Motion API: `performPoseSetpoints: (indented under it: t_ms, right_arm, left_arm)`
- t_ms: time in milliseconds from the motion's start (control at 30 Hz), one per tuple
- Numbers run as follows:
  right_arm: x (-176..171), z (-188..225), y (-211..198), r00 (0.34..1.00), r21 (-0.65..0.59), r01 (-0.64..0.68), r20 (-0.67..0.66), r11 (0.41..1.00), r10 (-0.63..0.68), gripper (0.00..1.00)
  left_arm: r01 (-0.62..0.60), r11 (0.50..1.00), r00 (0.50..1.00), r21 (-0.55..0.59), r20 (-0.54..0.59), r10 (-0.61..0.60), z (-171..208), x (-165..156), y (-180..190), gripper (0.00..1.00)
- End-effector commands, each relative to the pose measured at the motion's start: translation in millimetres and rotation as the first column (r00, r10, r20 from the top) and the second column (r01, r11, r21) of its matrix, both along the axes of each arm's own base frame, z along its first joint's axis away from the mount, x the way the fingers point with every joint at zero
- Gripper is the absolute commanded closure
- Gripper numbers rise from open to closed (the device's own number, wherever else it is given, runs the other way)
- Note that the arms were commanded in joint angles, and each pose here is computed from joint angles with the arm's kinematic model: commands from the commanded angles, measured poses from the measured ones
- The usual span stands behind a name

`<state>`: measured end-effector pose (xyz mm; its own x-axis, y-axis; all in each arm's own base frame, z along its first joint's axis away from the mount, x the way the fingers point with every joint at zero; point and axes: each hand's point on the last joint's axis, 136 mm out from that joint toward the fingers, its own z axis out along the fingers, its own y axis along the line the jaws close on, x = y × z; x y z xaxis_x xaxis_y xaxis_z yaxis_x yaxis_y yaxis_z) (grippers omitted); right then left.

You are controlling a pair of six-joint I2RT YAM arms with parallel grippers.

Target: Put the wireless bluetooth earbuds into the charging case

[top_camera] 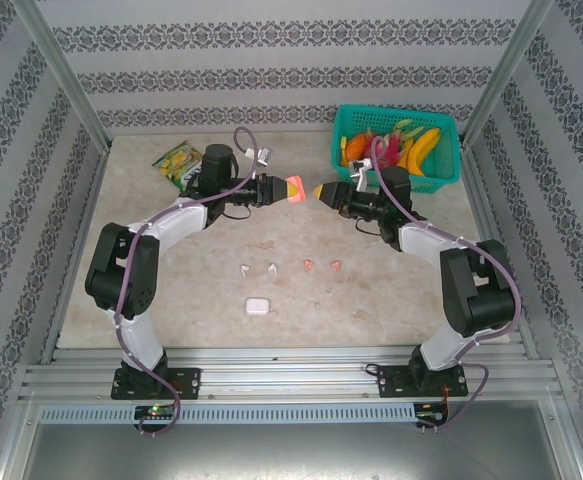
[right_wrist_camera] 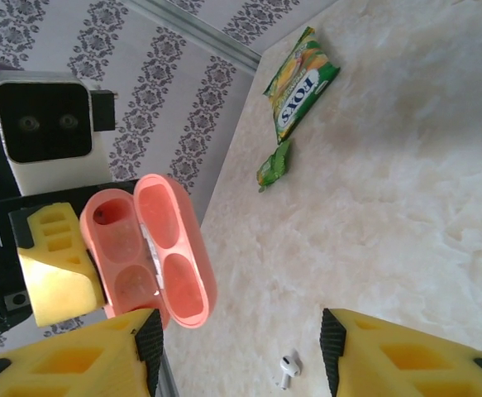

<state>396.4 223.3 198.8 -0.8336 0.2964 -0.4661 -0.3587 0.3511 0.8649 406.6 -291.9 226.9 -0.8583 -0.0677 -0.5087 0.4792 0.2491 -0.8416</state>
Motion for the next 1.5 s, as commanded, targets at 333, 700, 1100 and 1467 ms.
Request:
performPoseSetpoints:
  t_ms: [333, 700, 1100, 1467]
  right_arm:
    - [0.5, 12.2, 25.9, 0.994, 0.032, -0.095, 0.056, 0.995, 0.093, 0.52]
    - [4.8, 10.3, 28.9, 0.994, 0.044, -0.103, 0.047, 0.994, 0.101, 0.58]
    - [5.7, 9.7, 29.7, 0.993, 0.058, -0.109, 0.040, 0.992, 0.107, 0.75]
    - [3.4, 15.6, 29.8, 0.993, 0.067, -0.111, 0.048, 0.992, 0.108, 0.92]
  left_arm:
    - [0.056, 0.996, 0.997, -0.069, 0.053, -0.053, 23.4, -0.7, -13.7, 1.00]
    - [0.078, 0.995, 0.996, -0.062, 0.050, -0.075, 22.6, -7.4, -19.9, 1.00]
    - [0.086, 0.995, 0.995, -0.056, 0.046, -0.084, 17.7, -9.3, -25.1, 1.00]
    - [0.076, 0.996, 0.996, -0.047, 0.041, -0.074, 12.9, -8.7, -24.4, 0.99]
